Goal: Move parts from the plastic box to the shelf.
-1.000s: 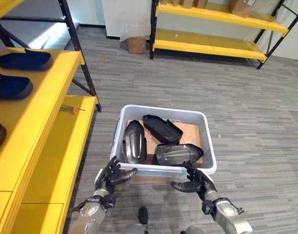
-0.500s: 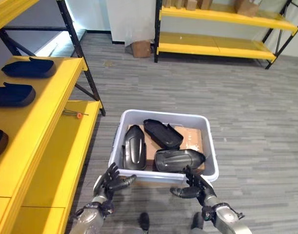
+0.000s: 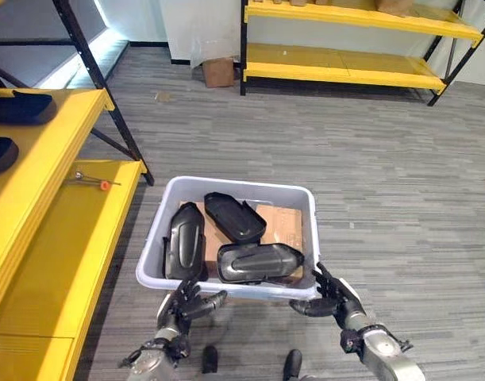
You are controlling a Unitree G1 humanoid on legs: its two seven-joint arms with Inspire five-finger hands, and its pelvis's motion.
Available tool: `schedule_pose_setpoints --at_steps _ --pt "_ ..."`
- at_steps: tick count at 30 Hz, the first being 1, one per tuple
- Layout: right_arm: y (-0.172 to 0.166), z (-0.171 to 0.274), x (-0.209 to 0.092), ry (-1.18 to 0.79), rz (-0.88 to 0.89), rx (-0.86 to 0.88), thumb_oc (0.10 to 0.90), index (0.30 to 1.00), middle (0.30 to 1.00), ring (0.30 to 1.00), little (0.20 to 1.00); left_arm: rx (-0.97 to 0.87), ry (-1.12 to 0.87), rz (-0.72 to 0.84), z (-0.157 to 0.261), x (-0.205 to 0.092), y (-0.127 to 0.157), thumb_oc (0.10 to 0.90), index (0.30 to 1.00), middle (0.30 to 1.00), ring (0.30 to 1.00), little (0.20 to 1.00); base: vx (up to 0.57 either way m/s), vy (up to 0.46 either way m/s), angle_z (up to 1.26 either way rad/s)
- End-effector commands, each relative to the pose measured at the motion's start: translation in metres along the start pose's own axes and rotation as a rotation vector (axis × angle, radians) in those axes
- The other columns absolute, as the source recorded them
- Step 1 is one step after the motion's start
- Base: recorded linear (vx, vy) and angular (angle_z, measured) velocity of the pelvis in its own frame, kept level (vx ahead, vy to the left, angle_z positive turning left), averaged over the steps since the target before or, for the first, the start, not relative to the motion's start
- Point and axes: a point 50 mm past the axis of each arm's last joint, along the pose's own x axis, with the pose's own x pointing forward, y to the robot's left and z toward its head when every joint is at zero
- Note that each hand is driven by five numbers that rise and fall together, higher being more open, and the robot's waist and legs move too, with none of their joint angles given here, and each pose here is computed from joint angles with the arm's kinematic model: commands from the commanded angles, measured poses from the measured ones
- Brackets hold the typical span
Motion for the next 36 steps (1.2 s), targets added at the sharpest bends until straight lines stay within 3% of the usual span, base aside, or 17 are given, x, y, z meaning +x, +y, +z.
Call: schedule_pose_setpoints --at_steps 1,12,18,25,28,29,30,32,33,36 --pt "0.001 0.075 0.008 -0.349 0.040 -0.022 0.900 1.000 1.000 1.000 1.000 0.012 -0.204 -0.094 0.046 0.013 -0.015 0.900 1.000 1.000 1.000 1.000 0.03 -0.043 0.00" --pt "0.007 0.138 0.019 -0.577 0.036 -0.086 0.900 1.000 1.000 1.000 1.000 0.009 -0.189 -0.114 0.042 0.009 -0.014 0.900 1.000 1.000 1.000 1.000 0.00 -0.007 0.05" --pt "0.007 0.181 0.027 -0.695 -0.012 -0.223 0.900 1.000 1.000 1.000 1.000 0.027 -0.207 -0.139 0.048 0.008 -0.017 0.900 1.000 1.000 1.000 1.000 -0.04 0.003 0.07" --pt "0.008 0.225 0.038 -0.761 -0.094 -0.584 0.900 1.000 1.000 1.000 1.000 0.056 -0.256 -0.191 0.064 0.011 -0.025 0.900 1.000 1.000 1.000 1.000 -0.05 -0.006 0.08" --pt "0.008 0.235 0.039 -0.790 -0.128 -0.646 0.900 1.000 1.000 1.000 1.000 0.062 -0.273 -0.204 0.068 0.012 -0.029 0.900 1.000 1.000 1.000 1.000 -0.06 -0.013 0.04" --pt "0.009 0.249 0.039 -0.819 -0.162 -0.769 0.900 1.000 1.000 1.000 1.000 0.069 -0.284 -0.217 0.072 0.014 -0.032 0.900 1.000 1.000 1.000 1.000 -0.03 -0.009 0.15" --pt "0.009 0.250 0.039 -0.820 -0.163 -0.770 0.900 1.000 1.000 1.000 1.000 0.068 -0.286 -0.217 0.072 0.014 -0.032 0.900 1.000 1.000 1.000 1.000 -0.06 -0.012 0.16" --pt "0.007 0.273 0.041 -0.832 -0.209 -0.959 0.900 1.000 1.000 1.000 1.000 0.088 -0.292 -0.254 0.076 0.015 -0.040 0.900 1.000 1.000 1.000 1.000 -0.05 -0.016 0.07" --pt "0.007 0.273 0.041 -0.833 -0.209 -0.961 0.900 1.000 1.000 1.000 1.000 0.087 -0.293 -0.254 0.076 0.015 -0.040 0.900 1.000 1.000 1.000 1.000 0.00 0.000 0.00" --pt "0.001 0.290 0.039 -0.839 -0.289 -1.175 0.900 1.000 1.000 1.000 1.000 0.112 -0.301 -0.268 0.078 0.016 -0.043 0.900 1.000 1.000 1.000 1.000 0.00 0.000 0.00"
